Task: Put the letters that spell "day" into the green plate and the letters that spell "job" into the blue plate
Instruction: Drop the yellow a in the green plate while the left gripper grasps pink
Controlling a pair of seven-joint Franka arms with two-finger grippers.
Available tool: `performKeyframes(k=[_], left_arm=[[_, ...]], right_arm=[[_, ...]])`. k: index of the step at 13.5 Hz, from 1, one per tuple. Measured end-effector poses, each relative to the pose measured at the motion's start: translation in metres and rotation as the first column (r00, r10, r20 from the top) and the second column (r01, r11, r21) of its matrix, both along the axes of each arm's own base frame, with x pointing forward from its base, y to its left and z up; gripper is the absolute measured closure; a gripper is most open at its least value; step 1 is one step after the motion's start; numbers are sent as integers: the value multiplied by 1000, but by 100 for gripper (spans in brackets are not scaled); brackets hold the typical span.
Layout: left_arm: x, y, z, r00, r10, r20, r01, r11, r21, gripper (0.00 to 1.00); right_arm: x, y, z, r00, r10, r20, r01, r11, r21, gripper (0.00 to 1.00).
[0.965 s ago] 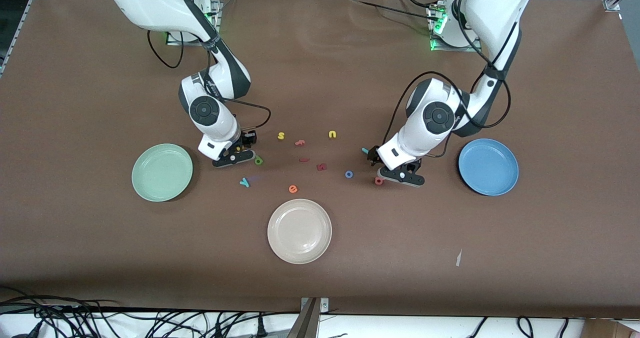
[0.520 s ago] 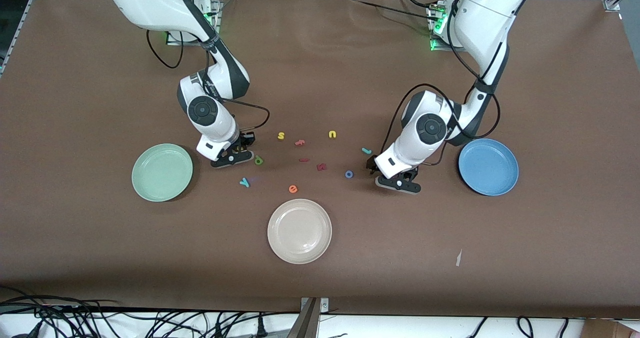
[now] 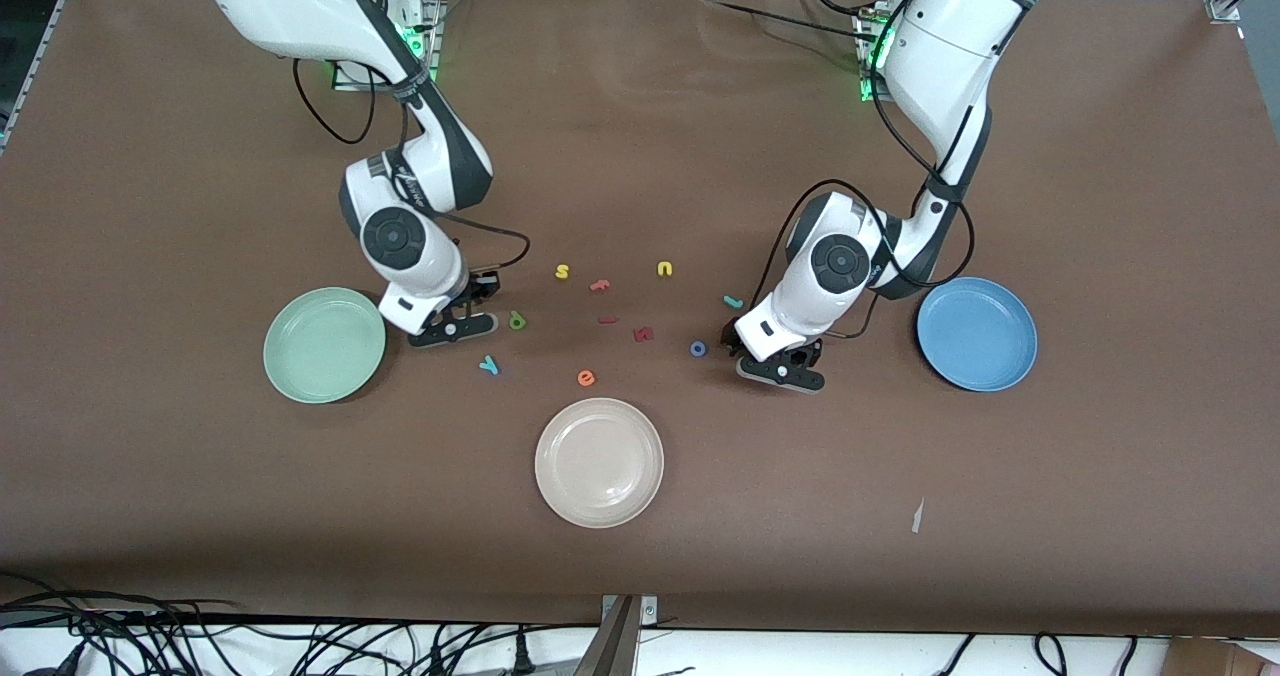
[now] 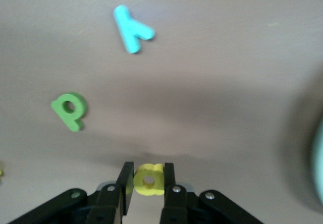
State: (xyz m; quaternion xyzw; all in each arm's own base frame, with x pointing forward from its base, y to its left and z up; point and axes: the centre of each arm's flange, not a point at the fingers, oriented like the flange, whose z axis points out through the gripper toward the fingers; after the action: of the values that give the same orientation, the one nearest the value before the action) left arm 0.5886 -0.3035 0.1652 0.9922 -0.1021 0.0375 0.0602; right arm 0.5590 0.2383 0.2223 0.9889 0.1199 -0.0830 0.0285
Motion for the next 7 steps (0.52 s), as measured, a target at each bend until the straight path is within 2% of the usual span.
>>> performKeyframes(k=[2,3,5,7], left_arm=[[1,0,0,1000,4,3,-4,1000,1,4],[2,0,0,1000,7,4,-7,1000,0,12],[2,-1,1,1000,8,5,-8,1000,0,20],[2,-1,1,1000,9,7,-9,1000,0,41]], right_arm=[[22,-29,25,1000,22,-13,-22,1000,-20,72],[30,-48,30,999,40,-12,-40,999,-25,72],[40,-83,29,999,42,-13,-43,998,-40,72],[48,-113,27,1000,3,-7,-3,999,-51,72]])
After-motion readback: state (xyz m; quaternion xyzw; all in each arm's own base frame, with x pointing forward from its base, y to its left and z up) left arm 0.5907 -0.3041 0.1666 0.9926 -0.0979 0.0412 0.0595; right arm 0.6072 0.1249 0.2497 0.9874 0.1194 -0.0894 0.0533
